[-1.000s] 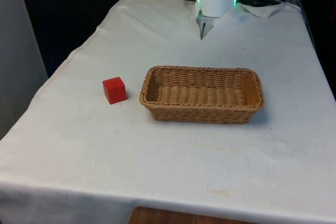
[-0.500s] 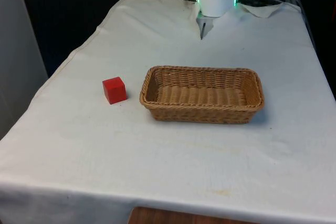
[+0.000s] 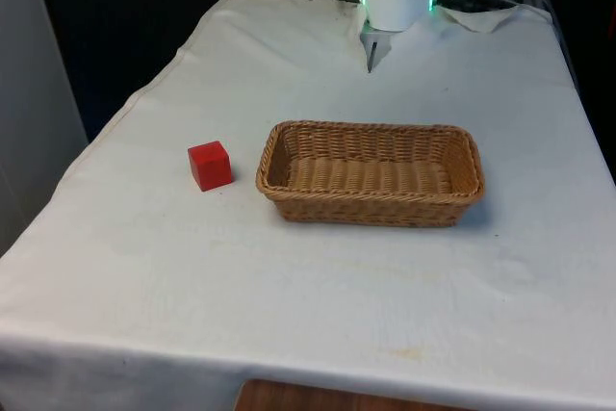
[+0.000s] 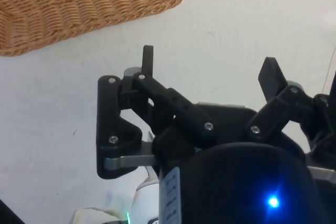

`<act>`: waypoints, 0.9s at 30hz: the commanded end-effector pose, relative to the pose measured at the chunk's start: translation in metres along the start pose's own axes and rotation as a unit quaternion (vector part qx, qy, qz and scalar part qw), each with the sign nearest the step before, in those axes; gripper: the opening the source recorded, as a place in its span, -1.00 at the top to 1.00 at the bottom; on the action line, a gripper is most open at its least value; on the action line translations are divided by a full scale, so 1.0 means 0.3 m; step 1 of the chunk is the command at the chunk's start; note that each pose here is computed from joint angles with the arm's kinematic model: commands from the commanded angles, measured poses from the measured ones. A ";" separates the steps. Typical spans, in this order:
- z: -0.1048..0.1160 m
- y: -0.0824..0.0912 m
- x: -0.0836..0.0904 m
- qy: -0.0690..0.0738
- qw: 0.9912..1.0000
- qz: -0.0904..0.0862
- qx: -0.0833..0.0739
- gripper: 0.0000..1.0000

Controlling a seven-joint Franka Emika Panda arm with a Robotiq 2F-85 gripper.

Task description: Pick up the cube and place it into the basket.

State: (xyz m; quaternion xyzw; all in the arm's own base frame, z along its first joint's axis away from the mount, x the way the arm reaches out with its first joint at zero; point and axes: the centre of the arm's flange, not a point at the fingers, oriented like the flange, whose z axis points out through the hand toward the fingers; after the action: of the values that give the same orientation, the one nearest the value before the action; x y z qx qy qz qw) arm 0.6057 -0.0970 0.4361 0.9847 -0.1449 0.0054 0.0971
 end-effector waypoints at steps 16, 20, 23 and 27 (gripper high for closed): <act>0.063 -0.006 0.019 0.013 0.999 0.051 -0.003 -1.00; 0.104 -0.006 0.022 0.019 0.998 0.064 -0.004 -1.00; 0.122 -0.004 0.024 0.021 0.997 0.069 -0.005 -1.00; 0.174 0.001 0.027 0.025 0.996 0.082 -0.006 -1.00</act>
State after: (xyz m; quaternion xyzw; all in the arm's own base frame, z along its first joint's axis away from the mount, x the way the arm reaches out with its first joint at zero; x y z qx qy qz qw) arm 0.6118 -0.1075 0.3888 0.9696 -0.2183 0.0313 0.1064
